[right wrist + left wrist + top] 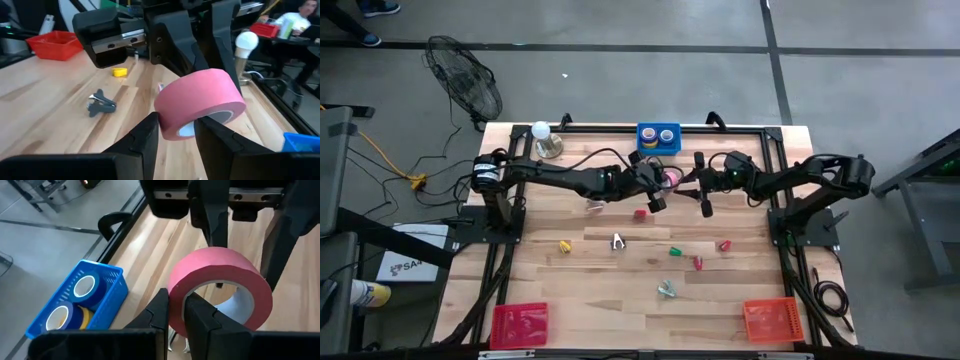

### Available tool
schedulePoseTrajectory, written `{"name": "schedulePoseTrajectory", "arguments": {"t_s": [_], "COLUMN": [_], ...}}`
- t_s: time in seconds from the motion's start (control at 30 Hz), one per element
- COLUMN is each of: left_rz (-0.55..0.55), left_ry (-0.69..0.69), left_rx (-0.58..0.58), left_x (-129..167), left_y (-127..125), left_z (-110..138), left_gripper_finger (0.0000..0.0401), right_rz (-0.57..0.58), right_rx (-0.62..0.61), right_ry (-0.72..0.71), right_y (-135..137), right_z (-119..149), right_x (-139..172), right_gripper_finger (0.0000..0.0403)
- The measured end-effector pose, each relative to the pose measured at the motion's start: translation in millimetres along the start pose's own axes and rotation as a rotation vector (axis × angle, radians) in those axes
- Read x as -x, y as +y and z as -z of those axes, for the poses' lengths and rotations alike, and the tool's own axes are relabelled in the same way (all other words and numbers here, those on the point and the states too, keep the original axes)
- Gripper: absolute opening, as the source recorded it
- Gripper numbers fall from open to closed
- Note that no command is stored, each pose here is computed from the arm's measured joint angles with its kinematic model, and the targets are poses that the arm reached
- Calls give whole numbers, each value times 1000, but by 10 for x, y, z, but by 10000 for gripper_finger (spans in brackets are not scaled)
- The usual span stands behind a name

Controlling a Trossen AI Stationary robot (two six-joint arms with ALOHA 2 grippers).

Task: Pick and place Stapler, Stapler remover, tape
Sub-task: Put the pink tape into the blue bin

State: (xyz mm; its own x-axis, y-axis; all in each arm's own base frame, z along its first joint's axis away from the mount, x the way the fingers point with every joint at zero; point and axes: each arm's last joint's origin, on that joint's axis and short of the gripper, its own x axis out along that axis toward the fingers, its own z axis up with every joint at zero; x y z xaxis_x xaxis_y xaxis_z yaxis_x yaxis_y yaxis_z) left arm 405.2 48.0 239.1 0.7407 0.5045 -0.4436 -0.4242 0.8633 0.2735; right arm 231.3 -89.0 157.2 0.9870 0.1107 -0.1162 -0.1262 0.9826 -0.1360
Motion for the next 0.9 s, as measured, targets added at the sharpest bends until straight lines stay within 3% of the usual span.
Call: {"name": "schedulePoseTrajectory", "arguments": {"t_s": [0.37, 0.7, 0.9], "left_rz": [30, 31, 48], "left_ry": [-42, -41, -38], "left_rx": [3, -2, -2], "left_x": [-1, -1, -2], "left_y": [10, 10, 5], "left_z": [-44, -45, -40], "left_gripper_finger": [29, 29, 44], "right_rz": [-73, -99, -103], "right_rx": [19, 21, 19], "right_ry": [-34, -40, -34], "right_y": [-7, 0, 3], "right_z": [-57, -61, -56], "right_x": [-30, -33, -35], "right_gripper_finger": [112, 37, 34]}}
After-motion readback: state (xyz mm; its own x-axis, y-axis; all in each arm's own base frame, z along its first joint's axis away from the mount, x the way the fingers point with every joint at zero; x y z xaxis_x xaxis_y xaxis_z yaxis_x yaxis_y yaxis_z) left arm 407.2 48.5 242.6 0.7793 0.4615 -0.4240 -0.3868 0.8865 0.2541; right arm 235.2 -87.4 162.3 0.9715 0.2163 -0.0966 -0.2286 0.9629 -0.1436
